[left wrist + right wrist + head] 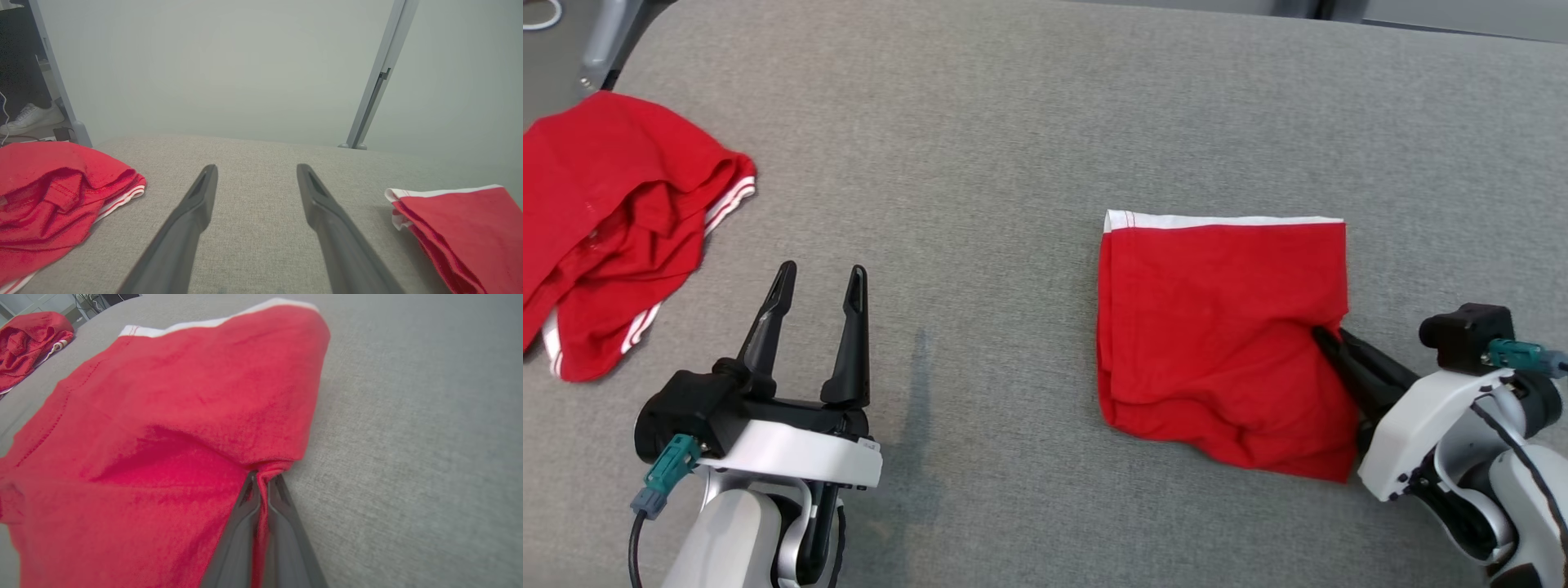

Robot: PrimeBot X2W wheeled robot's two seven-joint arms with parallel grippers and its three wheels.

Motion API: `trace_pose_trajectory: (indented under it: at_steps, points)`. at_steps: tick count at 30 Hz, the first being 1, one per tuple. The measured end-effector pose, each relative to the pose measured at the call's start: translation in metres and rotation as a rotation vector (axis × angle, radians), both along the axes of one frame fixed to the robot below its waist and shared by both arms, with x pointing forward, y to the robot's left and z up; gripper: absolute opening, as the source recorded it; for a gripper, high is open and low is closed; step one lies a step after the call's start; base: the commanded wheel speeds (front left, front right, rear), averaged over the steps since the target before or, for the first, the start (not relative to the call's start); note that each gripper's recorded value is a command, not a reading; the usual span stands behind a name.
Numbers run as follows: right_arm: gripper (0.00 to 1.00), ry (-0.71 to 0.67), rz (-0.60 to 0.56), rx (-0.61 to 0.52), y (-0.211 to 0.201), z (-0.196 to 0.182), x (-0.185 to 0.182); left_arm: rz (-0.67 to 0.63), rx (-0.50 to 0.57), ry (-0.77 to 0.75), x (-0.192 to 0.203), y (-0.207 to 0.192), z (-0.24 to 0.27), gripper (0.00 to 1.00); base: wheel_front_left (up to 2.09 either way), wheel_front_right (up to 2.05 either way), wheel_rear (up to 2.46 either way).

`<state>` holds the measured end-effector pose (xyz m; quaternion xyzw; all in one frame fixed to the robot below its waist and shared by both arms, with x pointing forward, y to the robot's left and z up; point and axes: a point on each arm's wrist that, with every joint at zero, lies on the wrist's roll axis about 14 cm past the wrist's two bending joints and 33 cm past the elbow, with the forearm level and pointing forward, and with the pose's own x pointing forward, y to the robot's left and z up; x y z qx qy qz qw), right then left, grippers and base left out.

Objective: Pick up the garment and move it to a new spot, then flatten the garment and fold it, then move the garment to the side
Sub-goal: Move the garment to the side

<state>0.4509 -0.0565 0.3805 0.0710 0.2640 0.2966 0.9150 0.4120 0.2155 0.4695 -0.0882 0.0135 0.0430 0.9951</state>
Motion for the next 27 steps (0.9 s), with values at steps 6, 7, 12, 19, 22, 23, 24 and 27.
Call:
trace_pose_trajectory:
  at_steps: [6,7,12,19,22,23,24,27]
  points:
    - [0.00,-0.024,-0.049,-0.075,-0.040,0.003,0.002,-0.066,0.013,-0.022,0.015,-0.015,0.003,1.00,0.00,0.00,0.00]
    - [0.00,-0.028,-0.058,-0.093,-0.049,0.003,0.002,-0.082,0.013,-0.026,0.018,-0.020,0.004,1.00,0.00,0.00,0.00]
    - [0.00,-0.028,-0.100,-0.146,-0.078,0.003,-0.005,-0.138,0.004,-0.035,0.027,-0.038,0.003,1.00,0.00,0.00,0.00]
    - [0.00,-0.062,-0.150,-0.197,-0.108,0.015,-0.005,-0.252,0.003,-0.043,0.049,-0.073,0.003,1.00,0.00,0.00,0.00]
    - [0.00,-0.078,-0.186,-0.251,-0.134,0.016,0.000,-0.314,0.002,-0.046,0.059,-0.093,0.002,1.00,0.00,0.00,0.00]
    - [0.00,-0.082,-0.194,-0.269,-0.141,0.016,0.002,-0.330,0.002,-0.053,0.064,-0.098,0.003,1.00,0.00,0.00,0.00]
    - [0.00,-0.088,-0.196,-0.301,-0.150,0.015,0.004,-0.349,0.002,-0.059,0.068,-0.103,0.003,1.00,0.00,0.00,0.00]
    - [0.00,-0.107,-0.221,-0.372,-0.177,0.014,0.010,-0.392,0.003,-0.056,0.078,-0.116,-0.003,1.00,0.00,0.00,0.00]
